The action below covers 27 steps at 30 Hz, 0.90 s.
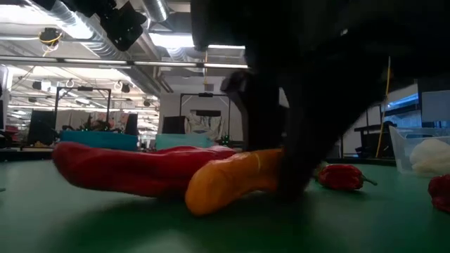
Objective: Sort produce into baskets
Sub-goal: Put the yellow pepper into the green bin
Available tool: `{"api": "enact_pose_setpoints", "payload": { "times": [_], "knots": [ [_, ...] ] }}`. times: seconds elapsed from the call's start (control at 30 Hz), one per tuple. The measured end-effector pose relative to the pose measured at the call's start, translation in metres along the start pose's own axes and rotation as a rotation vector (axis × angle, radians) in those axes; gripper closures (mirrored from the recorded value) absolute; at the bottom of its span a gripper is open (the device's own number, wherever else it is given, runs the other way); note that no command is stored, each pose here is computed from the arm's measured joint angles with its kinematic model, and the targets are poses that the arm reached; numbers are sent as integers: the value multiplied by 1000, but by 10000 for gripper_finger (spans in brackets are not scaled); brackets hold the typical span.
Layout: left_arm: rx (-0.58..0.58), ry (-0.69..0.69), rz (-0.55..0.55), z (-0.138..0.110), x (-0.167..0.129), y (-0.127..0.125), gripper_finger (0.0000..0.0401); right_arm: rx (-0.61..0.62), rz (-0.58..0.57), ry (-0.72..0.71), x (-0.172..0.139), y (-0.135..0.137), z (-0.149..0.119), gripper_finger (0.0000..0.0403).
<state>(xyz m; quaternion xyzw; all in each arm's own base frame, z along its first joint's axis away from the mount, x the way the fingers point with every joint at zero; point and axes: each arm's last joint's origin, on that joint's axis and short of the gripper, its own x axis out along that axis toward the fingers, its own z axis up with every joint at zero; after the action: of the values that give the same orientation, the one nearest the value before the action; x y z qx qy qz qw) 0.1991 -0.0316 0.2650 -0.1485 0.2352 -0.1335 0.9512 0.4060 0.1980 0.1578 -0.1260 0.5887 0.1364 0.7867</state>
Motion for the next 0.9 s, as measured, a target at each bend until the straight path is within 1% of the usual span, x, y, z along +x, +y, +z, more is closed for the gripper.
{"api": "enact_pose_setpoints", "payload": {
  "times": [0.13,0.23,0.33,0.47,0.53,0.63,0.8,0.9],
  "knots": [
    [-3,2,1,0,0,0,171,17,-2,35,11,1,-3,165],
    [-3,3,1,0,0,0,171,56,-7,41,13,1,-3,179],
    [-3,3,1,0,0,0,171,80,-31,41,12,1,-3,216],
    [-1,1,7,0,0,0,171,104,-21,42,7,0,-1,276],
    [-1,-9,16,1,0,0,171,104,-18,26,3,0,4,290],
    [2,-29,16,2,0,0,171,111,-22,-26,-8,-1,12,289],
    [7,-46,14,4,-2,0,171,145,-89,-64,-36,-8,14,255],
    [14,-63,31,5,-5,-1,171,186,-115,-102,-58,-17,13,253]
  ]
}}
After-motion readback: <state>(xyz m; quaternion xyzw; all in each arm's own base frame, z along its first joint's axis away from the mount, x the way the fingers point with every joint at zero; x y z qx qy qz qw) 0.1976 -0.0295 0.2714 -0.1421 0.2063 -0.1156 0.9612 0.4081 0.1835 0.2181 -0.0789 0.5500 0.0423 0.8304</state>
